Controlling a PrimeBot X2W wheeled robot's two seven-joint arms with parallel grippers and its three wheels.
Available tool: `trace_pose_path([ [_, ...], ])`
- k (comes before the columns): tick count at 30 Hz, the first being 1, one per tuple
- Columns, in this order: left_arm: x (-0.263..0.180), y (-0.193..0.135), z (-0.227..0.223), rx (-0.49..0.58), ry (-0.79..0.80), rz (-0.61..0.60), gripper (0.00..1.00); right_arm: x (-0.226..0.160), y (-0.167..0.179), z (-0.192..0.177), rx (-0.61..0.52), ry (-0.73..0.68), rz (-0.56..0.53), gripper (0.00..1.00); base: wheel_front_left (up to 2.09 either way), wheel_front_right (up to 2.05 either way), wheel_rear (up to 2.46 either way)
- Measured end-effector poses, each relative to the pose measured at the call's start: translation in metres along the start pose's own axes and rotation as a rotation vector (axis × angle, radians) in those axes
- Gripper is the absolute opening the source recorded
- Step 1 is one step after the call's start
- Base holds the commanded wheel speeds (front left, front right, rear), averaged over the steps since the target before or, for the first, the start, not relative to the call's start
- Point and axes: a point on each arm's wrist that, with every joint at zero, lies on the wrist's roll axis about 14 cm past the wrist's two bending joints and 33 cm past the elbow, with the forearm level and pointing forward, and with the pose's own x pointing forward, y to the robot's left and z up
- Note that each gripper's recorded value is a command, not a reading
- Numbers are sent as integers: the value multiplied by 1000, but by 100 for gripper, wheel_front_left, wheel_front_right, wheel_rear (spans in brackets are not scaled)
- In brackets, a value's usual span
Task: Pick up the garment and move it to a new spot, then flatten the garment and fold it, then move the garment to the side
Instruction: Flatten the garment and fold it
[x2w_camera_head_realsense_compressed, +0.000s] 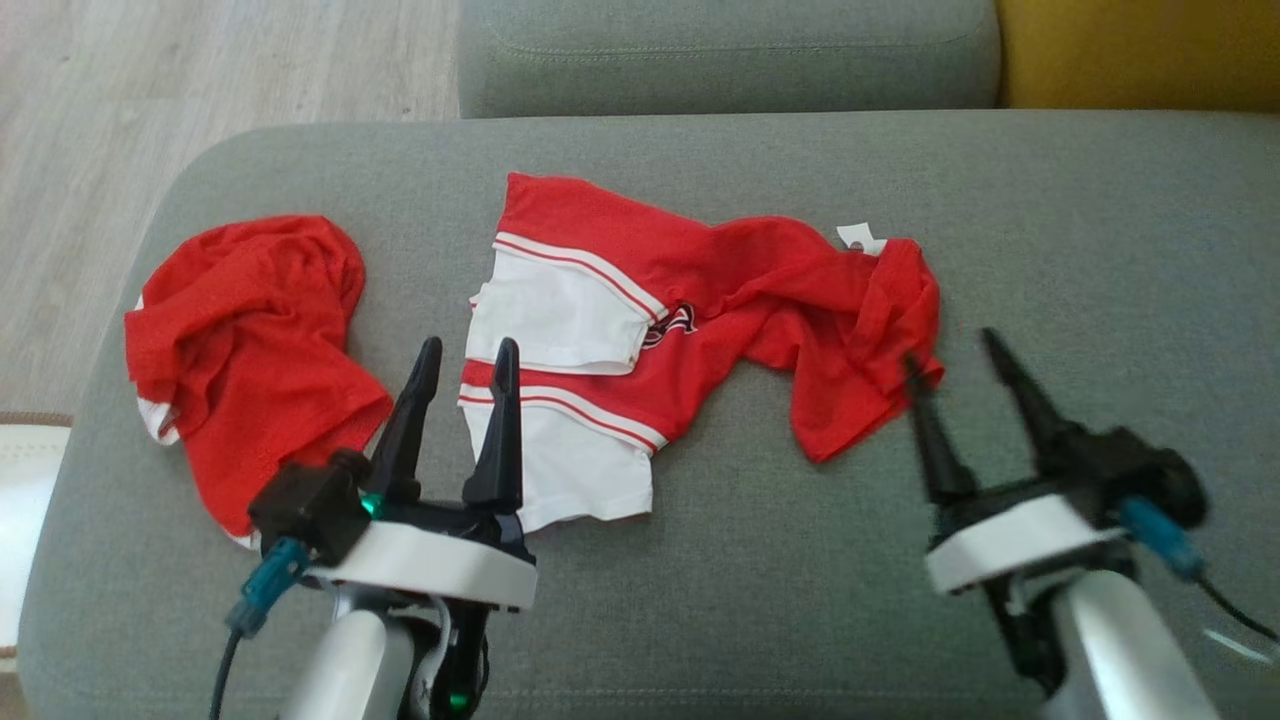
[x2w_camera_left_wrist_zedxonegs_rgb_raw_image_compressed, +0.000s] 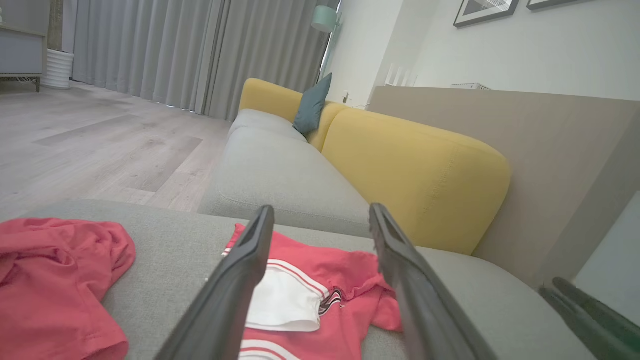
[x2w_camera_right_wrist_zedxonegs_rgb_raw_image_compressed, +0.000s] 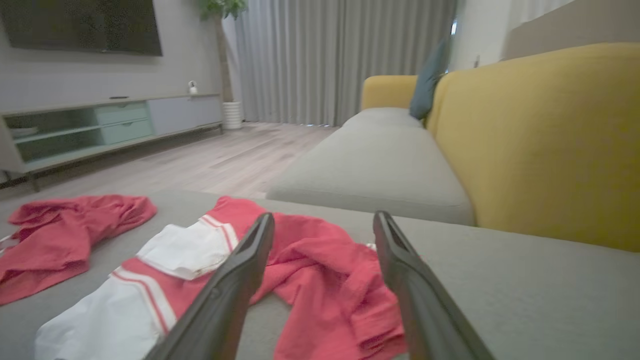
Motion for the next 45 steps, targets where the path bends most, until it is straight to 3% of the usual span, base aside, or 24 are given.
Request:
trace_pose_path([
  [5, -1, -3, -3, -1, 8, -8, 100, -17, -31, 4, 31, -24, -111, 100, 0, 0, 0],
  [12, -2, -3, -14, -9, 42, -10, 100, -18, -47, -21, 104, 66, -173, 100, 0, 0, 0],
  [23, 4, 25, -26, 0, 75, 62, 100, 55, -42, -72, 190, 337, -122, 100, 0, 0, 0],
  [29, 2, 46, -28, 17, 85, 115, 100, 74, -33, -111, 233, 493, -108, 100, 0, 0, 0],
  [34, -1, 56, -31, 19, 95, 147, 100, 83, -30, -125, 220, 543, -100, 100, 0, 0, 0],
  [35, -1, 58, -31, 18, 96, 153, 100, 85, -29, -127, 220, 553, -97, 25, 0, 0, 0],
  [36, -1, 59, -31, 18, 97, 156, 100, 87, -29, -129, 210, 559, -97, 0, 0, 0, 0],
  [45, 5, 56, -27, 14, 80, 143, 100, 99, -62, -97, 115, 495, -155, 0, 0, 0, 0],
])
